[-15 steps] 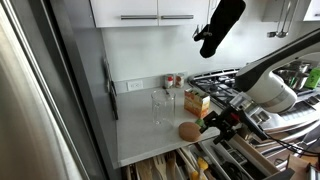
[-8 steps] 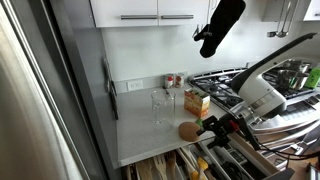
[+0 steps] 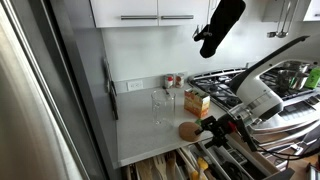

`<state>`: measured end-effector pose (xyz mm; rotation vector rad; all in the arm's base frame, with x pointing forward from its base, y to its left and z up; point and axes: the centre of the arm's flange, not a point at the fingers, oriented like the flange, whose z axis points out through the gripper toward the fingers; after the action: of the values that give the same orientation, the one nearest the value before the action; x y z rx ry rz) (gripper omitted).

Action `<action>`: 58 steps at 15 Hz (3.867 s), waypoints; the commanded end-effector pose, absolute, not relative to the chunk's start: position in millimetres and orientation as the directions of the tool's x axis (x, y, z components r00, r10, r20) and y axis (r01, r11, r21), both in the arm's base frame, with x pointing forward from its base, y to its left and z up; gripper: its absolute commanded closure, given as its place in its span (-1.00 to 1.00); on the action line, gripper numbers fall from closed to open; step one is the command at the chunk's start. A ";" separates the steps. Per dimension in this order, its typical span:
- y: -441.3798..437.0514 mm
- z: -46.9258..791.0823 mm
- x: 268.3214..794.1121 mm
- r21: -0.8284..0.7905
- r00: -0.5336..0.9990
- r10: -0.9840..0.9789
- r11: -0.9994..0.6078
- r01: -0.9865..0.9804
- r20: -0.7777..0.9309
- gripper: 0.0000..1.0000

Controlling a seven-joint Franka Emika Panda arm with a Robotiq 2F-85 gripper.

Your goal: Put the lid on the glass jar

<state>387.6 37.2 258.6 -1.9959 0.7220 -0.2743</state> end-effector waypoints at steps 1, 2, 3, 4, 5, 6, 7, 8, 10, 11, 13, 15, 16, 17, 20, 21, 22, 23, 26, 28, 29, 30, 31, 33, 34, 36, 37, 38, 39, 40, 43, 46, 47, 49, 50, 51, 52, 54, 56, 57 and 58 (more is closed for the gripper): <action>28.6 246.7 393.8 -0.873 0.777 -0.622 -0.323 -0.365 -0.094 -1.00; 25.2 244.3 395.1 -0.880 0.768 -0.634 -0.308 -0.362 -0.095 -1.00; 21.3 241.5 397.0 -0.888 0.758 -0.646 -0.290 -0.356 -0.094 -1.00; 18.6 239.5 398.0 -0.890 0.750 -0.656 -0.284 -0.356 -0.091 -1.00; 15.8 236.6 399.0 -0.893 0.741 -0.664 -0.270 -0.360 -0.098 -1.00; 14.1 234.0 399.4 -0.898 0.736 -0.668 -0.255 -0.360 -0.105 -1.00; 13.4 230.2 399.9 -0.898 0.733 -0.670 -0.246 -0.365 -0.114 -1.00; 13.6 226.1 399.9 -0.897 0.730 -0.672 -0.241 -0.372 -0.122 -1.00; 15.1 217.5 399.8 -0.900 0.727 -0.671 -0.216 -0.378 -0.145 -1.00; 16.6 214.0 399.7 -0.901 0.726 -0.670 -0.205 -0.382 -0.156 -1.00; 20.6 207.9 400.8 -0.909 0.724 -0.670 -0.184 -0.375 -0.163 -1.00; 20.0 204.3 404.1 -0.919 0.710 -0.687 -0.163 -0.358 -0.155 -1.00; 19.7 202.8 406.0 -0.924 0.701 -0.695 -0.144 -0.353 -0.160 -1.00; 19.4 201.3 407.7 -0.928 0.690 -0.706 -0.132 -0.349 -0.159 -1.00; 18.4 197.2 412.4 -0.940 0.664 -0.730 -0.091 -0.329 -0.162 -1.00; 17.6 196.7 414.0 -0.943 0.657 -0.737 -0.085 -0.321 -0.158 -1.00; 16.9 196.0 414.9 -0.946 0.654 -0.741 -0.083 -0.314 -0.152 -1.00; 15.4 195.6 415.7 -0.949 0.649 -0.747 -0.079 -0.306 -0.147 -0.60; 10.4 195.1 410.7 -0.946 0.638 -0.753 -0.064 -0.317 -0.163 -0.18; 7.8 197.7 406.3 -0.946 0.636 -0.752 -0.053 -0.321 -0.174 0.13; 6.8 200.9 404.8 -0.949 0.638 -0.749 -0.039 -0.312 -0.179 0.24; 6.2 204.1 403.5 -0.953 0.639 -0.748 -0.030 -0.303 -0.180 0.39; 5.9 208.1 402.3 -0.956 0.642 -0.745 -0.016 -0.292 -0.184 0.49; 3.3 217.4 402.3 -0.963 0.643 -0.745 -0.006 -0.271 -0.176 0.54; 1.1 224.1 403.1 -0.967 0.644 -0.746 -0.003 -0.255 -0.168 0.60; -3.9 236.7 403.3 -0.974 0.645 -0.750 -0.006 -0.227 -0.145 0.64; -4.9 242.9 402.2 -0.977 0.646 -0.751 -0.008 -0.213 -0.135 0.65; -6.8 249.1 403.1 -0.980 0.646 -0.753 -0.011 -0.197 -0.122 0.65; -8.9 256.4 403.6 -0.983 0.645 -0.756 -0.009 -0.181 -0.112 0.65; -11.1 263.1 404.4 -0.986 0.643 -0.759 -0.012 -0.165 -0.098 0.65; -15.5 286.2 405.1 -0.993 0.644 -0.763 -0.021 -0.116 -0.059 0.65; -23.7 312.7 402.0 -0.997 0.642 -0.767 -0.031 -0.069 -0.020 0.65; -26.5 322.5 400.3 -0.997 0.644 -0.765 -0.044 -0.055 -0.002 0.65; -30.0 340.2 396.1 -0.997 0.653 -0.757 -0.073 -0.032 0.034 0.65; -31.5 348.2 393.8 -0.996 0.662 -0.748 -0.082 -0.018 0.049 0.65; -32.7 356.8 391.6 -0.995 0.666 -0.743 -0.097 -0.009 0.066 0.65; -33.2 365.9 389.8 -0.994 0.676 -0.732 -0.114 0.002 0.085 0.65; -30.4 383.2 389.2 -0.990 0.700 -0.705 -0.141 0.018 0.113 0.65; -21.9 398.2 392.4 -0.986 0.733 -0.668 -0.164 0.024 0.129 0.65; -15.6 404.7 395.6 -0.985 0.751 -0.646 -0.172 0.025 0.132 0.65; -9.5 410.7 399.8 -0.983 0.767 -0.628 -0.180 0.027 0.136 0.65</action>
<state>402.9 -22.1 386.4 -1.6133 0.5220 -0.6722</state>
